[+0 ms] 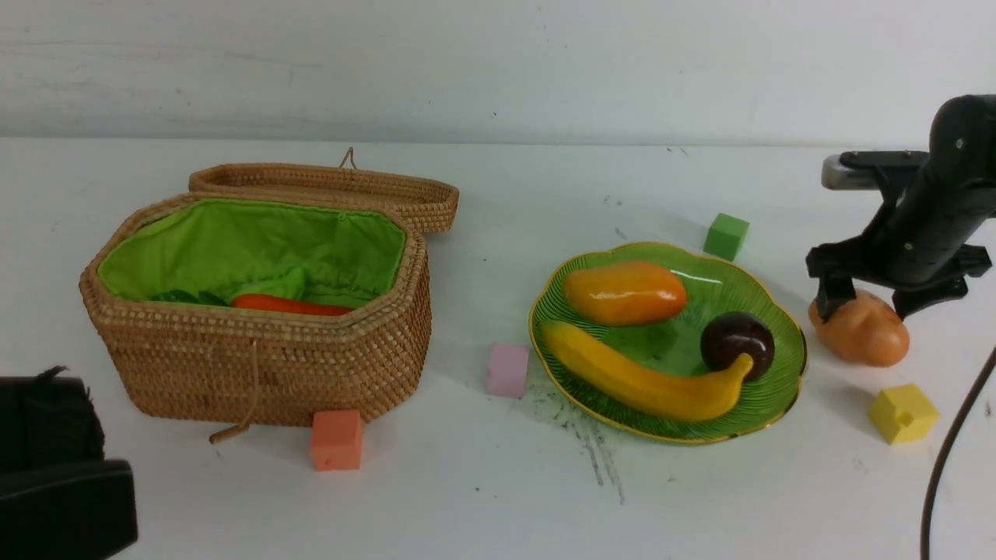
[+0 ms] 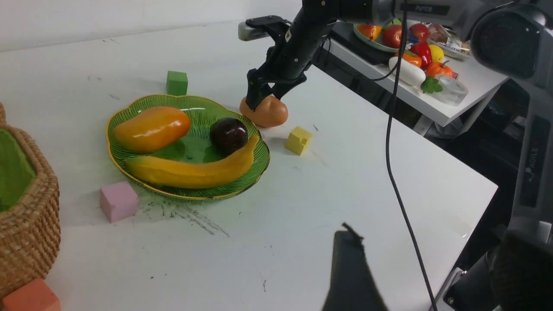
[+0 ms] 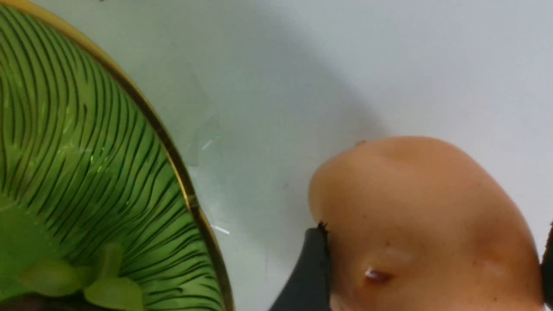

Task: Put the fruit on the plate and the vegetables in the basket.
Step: Use the right arm to grab a potato and put it into the left basket

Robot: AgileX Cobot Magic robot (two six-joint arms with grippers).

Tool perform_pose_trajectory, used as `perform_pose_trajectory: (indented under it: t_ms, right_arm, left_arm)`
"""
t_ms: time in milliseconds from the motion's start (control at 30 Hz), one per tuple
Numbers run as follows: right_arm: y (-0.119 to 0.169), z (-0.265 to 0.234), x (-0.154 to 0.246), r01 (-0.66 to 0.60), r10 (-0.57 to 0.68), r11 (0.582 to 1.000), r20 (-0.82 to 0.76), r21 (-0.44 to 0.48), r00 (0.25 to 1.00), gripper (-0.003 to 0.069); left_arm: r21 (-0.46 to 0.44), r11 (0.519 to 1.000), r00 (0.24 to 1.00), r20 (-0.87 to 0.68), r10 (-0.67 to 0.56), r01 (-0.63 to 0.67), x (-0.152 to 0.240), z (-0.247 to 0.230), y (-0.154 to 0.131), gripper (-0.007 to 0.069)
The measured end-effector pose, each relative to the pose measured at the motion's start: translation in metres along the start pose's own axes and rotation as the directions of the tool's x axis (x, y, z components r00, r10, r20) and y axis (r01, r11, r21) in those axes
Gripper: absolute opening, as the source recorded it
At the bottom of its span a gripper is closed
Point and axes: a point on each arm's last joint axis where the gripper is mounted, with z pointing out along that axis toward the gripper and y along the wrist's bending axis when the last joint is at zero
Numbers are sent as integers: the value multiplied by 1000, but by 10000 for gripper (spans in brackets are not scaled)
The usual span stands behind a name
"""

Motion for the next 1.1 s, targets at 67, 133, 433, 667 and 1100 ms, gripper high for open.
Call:
perform_pose_trajectory:
  t_ms: [67,133,433,667,1100]
  right_arm:
    - [-1,2,0,11,-11,1000,2,13,1000,652]
    - [-2,2,0,22,-22,999,1,25,1000,650]
    - [-4,7,-1,34,-34,999,0,39,999,649]
    - [-4,16,-3,36,-36,999,0,39,999,645]
    - [-3,20,-4,32,-31,999,-4,35,999,617]
  left_arm:
    - [1,1000,1000,0,-1,1,0,0,0,356]
    - [1,1000,1000,-3,-2,2,0,0,0,261]
    - [0,1000,1000,-22,-2,2,2,0,0,-13]
    - [1,1000,1000,-23,-3,3,2,0,0,-13]
    - [1,1000,1000,-23,-3,3,2,0,0,-13]
